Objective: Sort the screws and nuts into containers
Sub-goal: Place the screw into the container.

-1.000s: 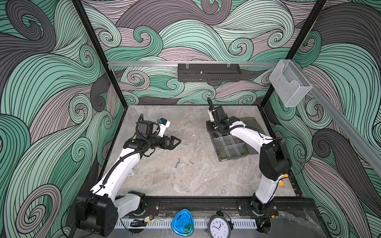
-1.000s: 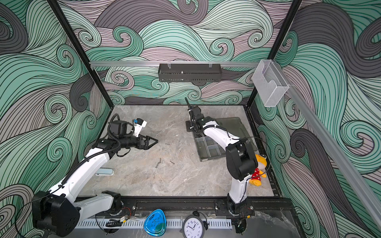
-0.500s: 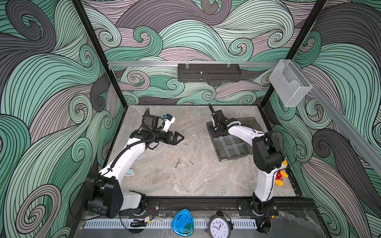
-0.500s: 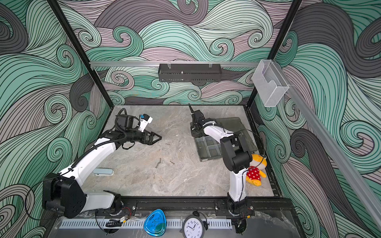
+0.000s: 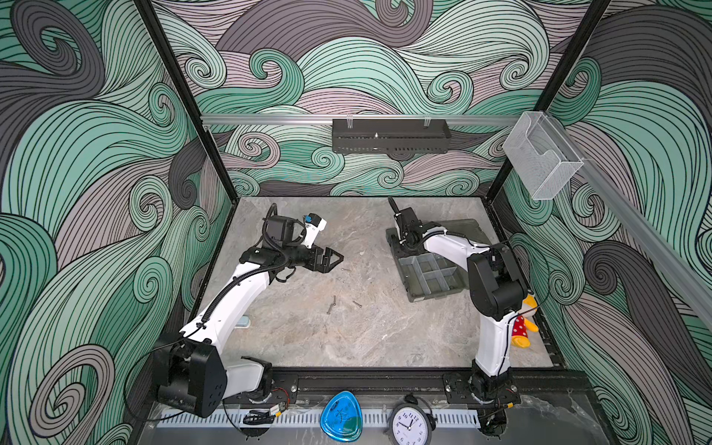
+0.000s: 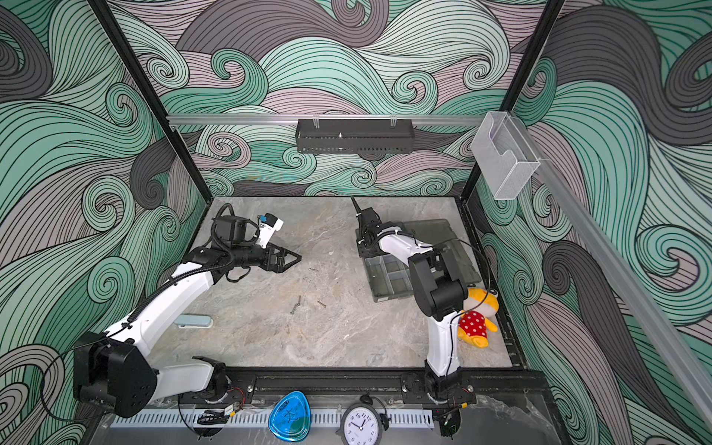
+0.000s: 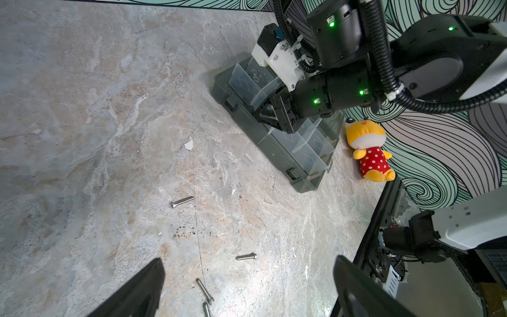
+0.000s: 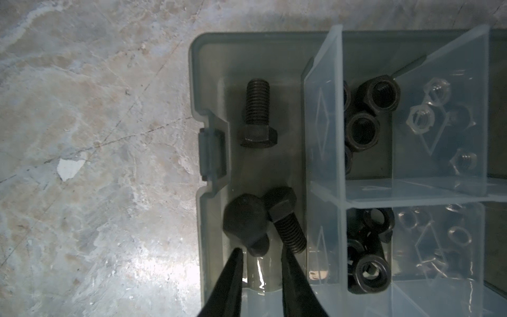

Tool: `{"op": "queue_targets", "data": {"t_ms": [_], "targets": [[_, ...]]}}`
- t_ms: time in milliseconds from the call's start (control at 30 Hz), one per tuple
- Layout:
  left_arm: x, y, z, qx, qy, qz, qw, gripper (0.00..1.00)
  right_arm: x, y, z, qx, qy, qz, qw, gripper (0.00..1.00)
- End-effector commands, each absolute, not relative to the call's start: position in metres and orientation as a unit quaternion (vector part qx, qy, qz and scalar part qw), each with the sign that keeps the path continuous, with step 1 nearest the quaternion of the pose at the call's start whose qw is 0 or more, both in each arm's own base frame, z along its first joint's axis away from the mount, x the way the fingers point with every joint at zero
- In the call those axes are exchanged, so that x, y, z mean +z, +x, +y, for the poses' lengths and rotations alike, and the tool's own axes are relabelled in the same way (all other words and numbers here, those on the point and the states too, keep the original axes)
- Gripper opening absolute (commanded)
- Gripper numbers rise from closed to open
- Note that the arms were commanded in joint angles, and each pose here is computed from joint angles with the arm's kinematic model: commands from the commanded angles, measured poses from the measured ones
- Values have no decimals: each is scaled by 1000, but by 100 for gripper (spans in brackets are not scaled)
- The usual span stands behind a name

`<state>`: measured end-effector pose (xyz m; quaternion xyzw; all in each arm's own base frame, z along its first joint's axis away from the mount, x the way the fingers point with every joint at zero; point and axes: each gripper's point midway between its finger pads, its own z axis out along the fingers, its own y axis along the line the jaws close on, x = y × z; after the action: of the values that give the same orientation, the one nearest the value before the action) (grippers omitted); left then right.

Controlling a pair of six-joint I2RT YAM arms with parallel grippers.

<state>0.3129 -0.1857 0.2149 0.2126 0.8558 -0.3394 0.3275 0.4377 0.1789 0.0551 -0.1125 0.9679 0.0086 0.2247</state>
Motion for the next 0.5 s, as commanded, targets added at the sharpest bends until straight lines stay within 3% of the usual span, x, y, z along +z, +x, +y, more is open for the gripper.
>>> {"op": "queue_targets", "data": {"t_ms": [0, 67, 200, 333, 467], "targets": [[225, 309, -185, -335, 225, 847, 347, 98, 85, 445, 179, 12, -115, 959, 259, 32], [226, 309, -184, -334, 225, 846, 350, 99, 97, 440, 185, 26, -128, 954, 270, 35], [227, 306, -181, -324, 226, 847, 355, 99, 127, 413, 214, 56, -190, 927, 319, 61], [226, 305, -177, -310, 228, 850, 359, 99, 137, 368, 250, 118, -264, 896, 337, 66], [223, 302, -174, -304, 225, 855, 356, 99, 125, 319, 277, 193, -313, 881, 296, 69]]}}
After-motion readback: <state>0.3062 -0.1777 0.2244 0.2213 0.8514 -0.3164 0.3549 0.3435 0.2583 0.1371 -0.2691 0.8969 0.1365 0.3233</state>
